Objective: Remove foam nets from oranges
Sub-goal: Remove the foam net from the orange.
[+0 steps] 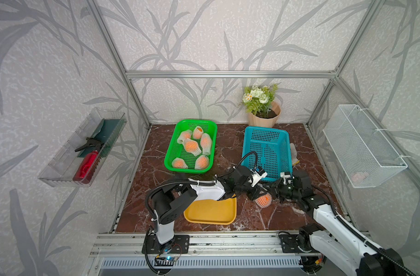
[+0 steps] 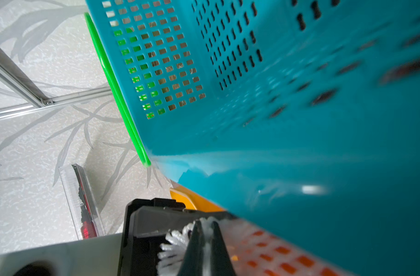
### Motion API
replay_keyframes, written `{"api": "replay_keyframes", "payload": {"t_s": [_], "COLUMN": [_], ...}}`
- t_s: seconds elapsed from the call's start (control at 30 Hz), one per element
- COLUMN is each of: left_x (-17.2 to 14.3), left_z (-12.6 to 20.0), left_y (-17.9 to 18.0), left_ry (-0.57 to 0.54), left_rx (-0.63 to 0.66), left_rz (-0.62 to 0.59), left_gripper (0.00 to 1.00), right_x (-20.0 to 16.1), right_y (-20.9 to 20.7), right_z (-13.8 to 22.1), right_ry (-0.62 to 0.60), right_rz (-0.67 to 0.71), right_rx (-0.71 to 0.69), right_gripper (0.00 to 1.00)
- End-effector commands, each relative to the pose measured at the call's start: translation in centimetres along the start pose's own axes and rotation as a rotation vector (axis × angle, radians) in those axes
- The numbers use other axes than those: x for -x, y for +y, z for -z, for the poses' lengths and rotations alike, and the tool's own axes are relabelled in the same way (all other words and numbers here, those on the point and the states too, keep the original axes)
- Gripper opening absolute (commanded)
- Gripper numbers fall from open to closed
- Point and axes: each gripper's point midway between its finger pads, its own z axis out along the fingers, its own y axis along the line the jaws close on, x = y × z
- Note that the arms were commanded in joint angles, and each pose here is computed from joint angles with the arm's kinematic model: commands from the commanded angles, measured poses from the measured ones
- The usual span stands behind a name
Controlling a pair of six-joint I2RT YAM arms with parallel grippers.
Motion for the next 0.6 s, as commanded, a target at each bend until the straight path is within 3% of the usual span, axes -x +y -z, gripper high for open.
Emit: {"api": "replay_keyframes", "payload": {"t_s": [0.0, 0.23, 0.37, 0.57], "left_x": [0.2, 0.6, 1.9, 3.0], "left_z": [-0.4, -0.2, 0.2, 0.6], "left_y": [0.5, 0.6, 0.4, 0.5], "left_ry": [0.004, 0.012, -0.001, -0.005], "left_rx": [0.015, 0.038, 0.044, 0.053], "left_rz": [0.009, 0.021, 0.027, 0.047], "left_gripper": [0.28, 0.13, 0.07, 0.00], "right_x": [-0.4, -0.3, -0.2, -0.7], "right_y": [1.9, 2.6, 2.5, 1.3], "right_z": [0.5, 2.1, 3.6, 5.3], "right_ry": [0.017, 0.005, -0.011, -0.001], "right_rz": [0.010, 0.085, 0.180, 0.369], "right_rx": [0.061, 0.011, -0.055, -0.191], "right_gripper": [0.15, 0.51, 0.59, 0.62]}}
